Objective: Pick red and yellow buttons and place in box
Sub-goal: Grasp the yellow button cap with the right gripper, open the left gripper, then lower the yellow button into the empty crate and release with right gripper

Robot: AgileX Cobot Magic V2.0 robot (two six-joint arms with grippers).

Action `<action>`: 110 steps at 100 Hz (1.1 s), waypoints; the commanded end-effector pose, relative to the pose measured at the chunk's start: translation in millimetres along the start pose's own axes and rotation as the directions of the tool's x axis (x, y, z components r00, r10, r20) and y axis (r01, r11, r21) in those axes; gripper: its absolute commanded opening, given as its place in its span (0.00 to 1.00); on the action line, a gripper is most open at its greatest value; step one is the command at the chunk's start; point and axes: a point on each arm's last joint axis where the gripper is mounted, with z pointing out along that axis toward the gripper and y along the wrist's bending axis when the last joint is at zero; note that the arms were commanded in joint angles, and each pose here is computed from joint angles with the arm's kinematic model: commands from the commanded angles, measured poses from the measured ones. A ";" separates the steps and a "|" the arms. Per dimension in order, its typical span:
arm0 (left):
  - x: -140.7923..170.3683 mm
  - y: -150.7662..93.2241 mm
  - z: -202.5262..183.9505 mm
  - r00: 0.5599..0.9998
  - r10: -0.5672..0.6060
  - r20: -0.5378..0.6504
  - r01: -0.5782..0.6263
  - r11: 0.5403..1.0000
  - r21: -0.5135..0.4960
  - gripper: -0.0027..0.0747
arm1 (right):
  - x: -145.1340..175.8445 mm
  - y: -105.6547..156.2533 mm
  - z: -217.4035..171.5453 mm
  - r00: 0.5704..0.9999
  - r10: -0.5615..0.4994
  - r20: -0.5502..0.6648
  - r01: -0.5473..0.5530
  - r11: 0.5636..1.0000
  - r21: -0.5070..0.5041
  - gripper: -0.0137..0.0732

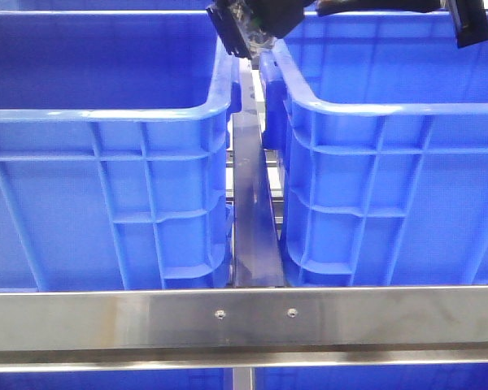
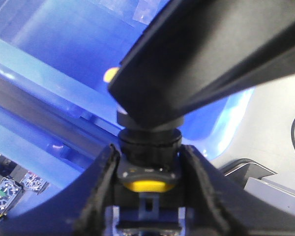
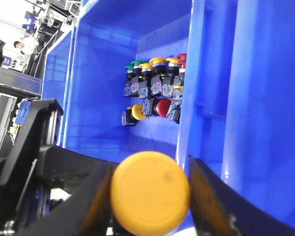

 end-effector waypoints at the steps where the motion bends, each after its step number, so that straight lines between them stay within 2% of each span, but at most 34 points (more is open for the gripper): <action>1: -14.1 -2.6 -24.4 0.991 0.002 0.130 0.000 1.000 -0.014 0.21 | -6.0 17.1 -6.5 0.999 -0.010 0.031 0.012 0.997 -0.071 0.45; 9: -14.1 -2.6 -24.4 0.991 0.002 0.130 0.000 1.000 -0.014 0.35 | -6.0 17.1 -6.5 0.999 -0.010 0.031 0.012 0.997 -0.071 0.45; 19: -13.8 -1.8 -24.4 0.992 0.010 0.128 -0.007 1.000 -0.023 0.65 | -6.0 17.1 -6.5 0.999 -0.010 0.031 0.012 0.997 -0.071 0.45; 24: -13.7 -1.2 -24.4 0.992 0.016 0.126 -0.012 0.999 -0.030 0.77 | -6.0 17.1 -6.5 0.999 -0.010 0.031 0.012 0.997 -0.071 0.45; 31: -13.1 -0.4 -24.3 0.993 0.025 0.119 -0.020 0.999 -0.040 0.86 | -6.0 17.1 -6.5 0.999 -0.010 0.031 0.012 0.997 -0.071 0.45; 54: -12.0 -0.8 -25.7 0.994 0.025 0.109 -0.021 0.999 -0.037 0.86 | -11.8 13.8 -10.0 0.997 -0.011 0.079 0.015 0.999 -0.042 0.45; 71: -10.3 -1.3 -26.1 0.995 0.024 0.092 -0.021 0.999 -0.032 0.86 | -33.0 12.5 -24.0 0.982 -0.079 0.169 0.082 0.997 -0.012 0.45; 83: -10.0 -1.4 -26.1 0.996 0.024 0.089 -0.021 0.999 -0.031 0.86 | -52.9 12.5 -37.9 0.958 -0.126 0.259 0.122 0.992 0.034 0.45; 98: -10.0 -1.4 -26.1 0.996 0.024 0.089 -0.021 0.999 -0.031 0.86 | -73.9 1.8 -53.9 0.892 -0.277 0.358 0.212 0.955 0.209 0.45; 110: -10.0 -1.4 -26.1 0.996 0.024 0.089 -0.021 0.999 -0.031 0.86 | -86.8 -13.8 -58.7 0.820 -0.415 0.394 0.254 0.881 0.399 0.45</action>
